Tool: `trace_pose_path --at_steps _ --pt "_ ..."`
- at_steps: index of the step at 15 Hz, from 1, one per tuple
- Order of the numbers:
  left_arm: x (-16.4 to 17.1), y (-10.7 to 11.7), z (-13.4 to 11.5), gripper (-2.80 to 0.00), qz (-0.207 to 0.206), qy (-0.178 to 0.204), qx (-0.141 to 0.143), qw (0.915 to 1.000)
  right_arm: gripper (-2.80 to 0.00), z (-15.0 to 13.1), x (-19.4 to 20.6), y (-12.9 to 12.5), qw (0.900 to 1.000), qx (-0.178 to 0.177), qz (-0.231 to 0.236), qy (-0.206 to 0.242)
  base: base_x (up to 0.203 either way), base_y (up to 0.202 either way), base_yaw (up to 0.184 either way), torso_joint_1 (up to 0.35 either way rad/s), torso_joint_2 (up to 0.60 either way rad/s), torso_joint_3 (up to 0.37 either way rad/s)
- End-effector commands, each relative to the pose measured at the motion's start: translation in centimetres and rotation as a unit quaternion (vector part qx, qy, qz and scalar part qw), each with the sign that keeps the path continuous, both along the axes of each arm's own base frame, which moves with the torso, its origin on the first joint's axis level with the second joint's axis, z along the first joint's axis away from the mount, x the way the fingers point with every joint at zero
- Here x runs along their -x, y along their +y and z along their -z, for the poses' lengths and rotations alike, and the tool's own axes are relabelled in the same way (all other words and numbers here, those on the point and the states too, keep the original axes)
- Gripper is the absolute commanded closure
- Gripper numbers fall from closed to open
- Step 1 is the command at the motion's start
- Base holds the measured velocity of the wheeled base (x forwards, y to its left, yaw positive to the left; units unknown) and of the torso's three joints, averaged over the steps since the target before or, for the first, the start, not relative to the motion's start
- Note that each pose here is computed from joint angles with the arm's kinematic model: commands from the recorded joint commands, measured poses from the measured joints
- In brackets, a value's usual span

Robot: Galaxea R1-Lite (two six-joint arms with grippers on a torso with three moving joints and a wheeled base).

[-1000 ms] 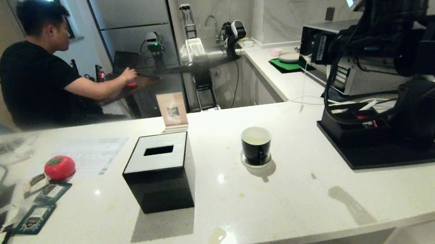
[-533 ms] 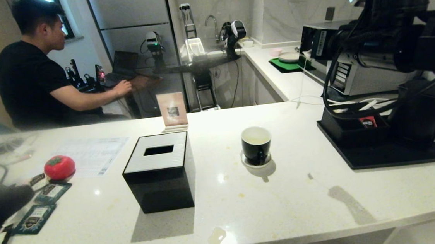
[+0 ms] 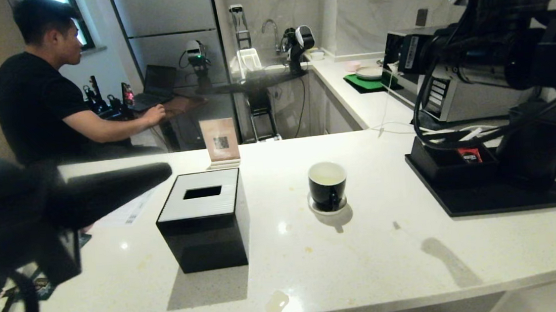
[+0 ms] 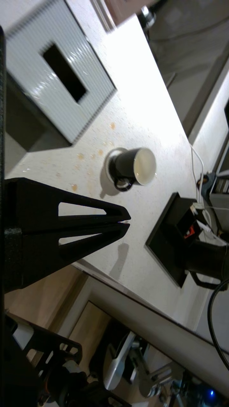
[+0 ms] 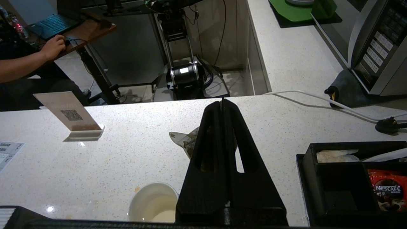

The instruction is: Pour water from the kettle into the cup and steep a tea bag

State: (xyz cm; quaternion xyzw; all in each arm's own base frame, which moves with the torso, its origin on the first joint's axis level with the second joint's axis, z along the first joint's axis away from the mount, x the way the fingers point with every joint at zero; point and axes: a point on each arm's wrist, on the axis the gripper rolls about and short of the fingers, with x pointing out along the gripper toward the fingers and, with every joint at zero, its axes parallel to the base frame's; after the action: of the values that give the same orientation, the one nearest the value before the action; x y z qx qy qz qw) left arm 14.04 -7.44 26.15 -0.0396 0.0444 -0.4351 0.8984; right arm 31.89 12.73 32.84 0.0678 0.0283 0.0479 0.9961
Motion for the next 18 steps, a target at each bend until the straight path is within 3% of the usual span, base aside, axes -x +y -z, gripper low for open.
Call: trace_pose_path --at_steps 1,10,18 --pt "-3.2 -2.4 1.7 0.00 0.023 0.024 -0.011 0.9994 0.00 -0.6 0.1 0.0 1.000 -0.002 0.000 -0.003 0.000 0.000 0.000 0.000 0.00 0.000" --pt "-6.4 -5.1 3.5 0.00 0.042 0.005 -0.002 0.9991 0.00 -2.2 2.0 1.9 0.999 -0.009 -0.037 -0.021 0.000 0.000 0.000 0.000 0.00 0.000" --pt "-6.6 -7.1 4.9 0.00 0.076 -0.007 0.000 0.9971 0.00 -2.9 4.3 4.4 0.996 -0.012 -0.087 -0.025 0.000 0.000 0.000 0.000 0.00 0.000"
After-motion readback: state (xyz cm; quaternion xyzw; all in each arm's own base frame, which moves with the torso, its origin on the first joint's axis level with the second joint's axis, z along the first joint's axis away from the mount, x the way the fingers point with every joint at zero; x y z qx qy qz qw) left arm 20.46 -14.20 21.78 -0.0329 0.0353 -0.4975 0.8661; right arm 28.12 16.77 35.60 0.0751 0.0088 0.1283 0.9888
